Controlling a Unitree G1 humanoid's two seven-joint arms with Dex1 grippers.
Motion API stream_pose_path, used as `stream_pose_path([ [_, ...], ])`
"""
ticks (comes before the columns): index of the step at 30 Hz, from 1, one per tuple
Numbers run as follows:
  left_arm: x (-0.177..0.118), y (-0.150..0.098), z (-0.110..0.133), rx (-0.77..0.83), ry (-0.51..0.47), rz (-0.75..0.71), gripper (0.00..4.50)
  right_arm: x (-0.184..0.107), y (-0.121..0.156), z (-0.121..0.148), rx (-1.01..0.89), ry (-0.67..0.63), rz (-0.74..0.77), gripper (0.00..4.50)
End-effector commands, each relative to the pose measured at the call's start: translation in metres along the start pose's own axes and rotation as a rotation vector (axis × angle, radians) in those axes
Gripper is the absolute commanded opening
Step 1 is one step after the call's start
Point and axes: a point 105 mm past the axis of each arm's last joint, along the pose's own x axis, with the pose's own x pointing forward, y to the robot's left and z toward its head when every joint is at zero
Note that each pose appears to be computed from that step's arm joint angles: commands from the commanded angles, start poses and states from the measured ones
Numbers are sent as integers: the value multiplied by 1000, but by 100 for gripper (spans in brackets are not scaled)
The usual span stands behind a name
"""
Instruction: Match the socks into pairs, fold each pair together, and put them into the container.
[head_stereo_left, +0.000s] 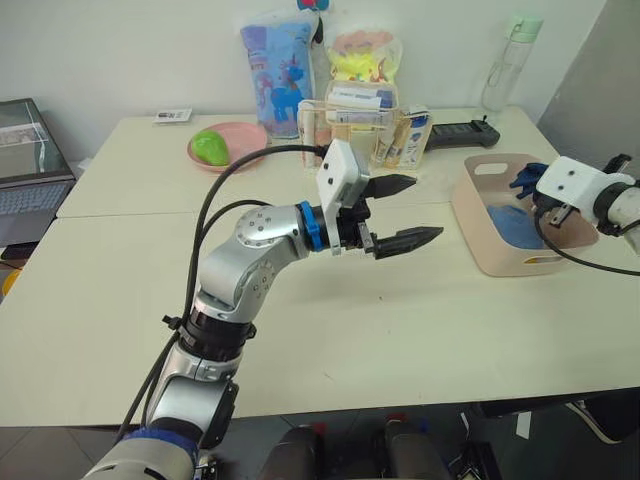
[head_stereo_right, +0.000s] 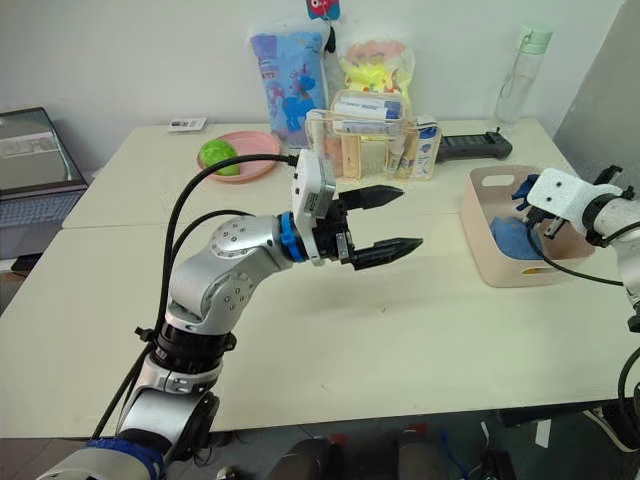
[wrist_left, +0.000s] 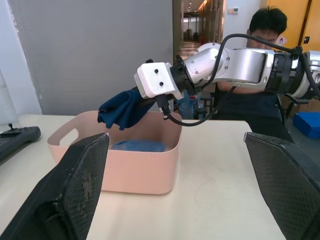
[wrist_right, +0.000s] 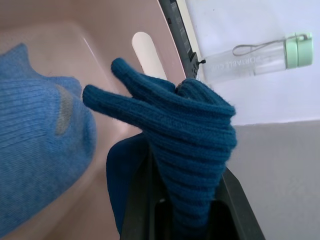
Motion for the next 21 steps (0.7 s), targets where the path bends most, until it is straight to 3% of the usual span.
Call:
stream_pose_path([
  [1, 1, -8, 12, 41, -27, -11, 449, 6, -2, 4, -82, -20, -14, 0],
  [10, 2, -8, 12, 48, -20, -4, 449, 8, 30, -5, -30, -10, 154, 0],
  [15, 1, -6, 9, 50, -12, -1, 450, -2, 25, 3, 4, -42, 214, 165],
  [21, 2, -2, 10, 64, -11, 0, 450, -21, 34, 16, 115, -69, 406, 380],
])
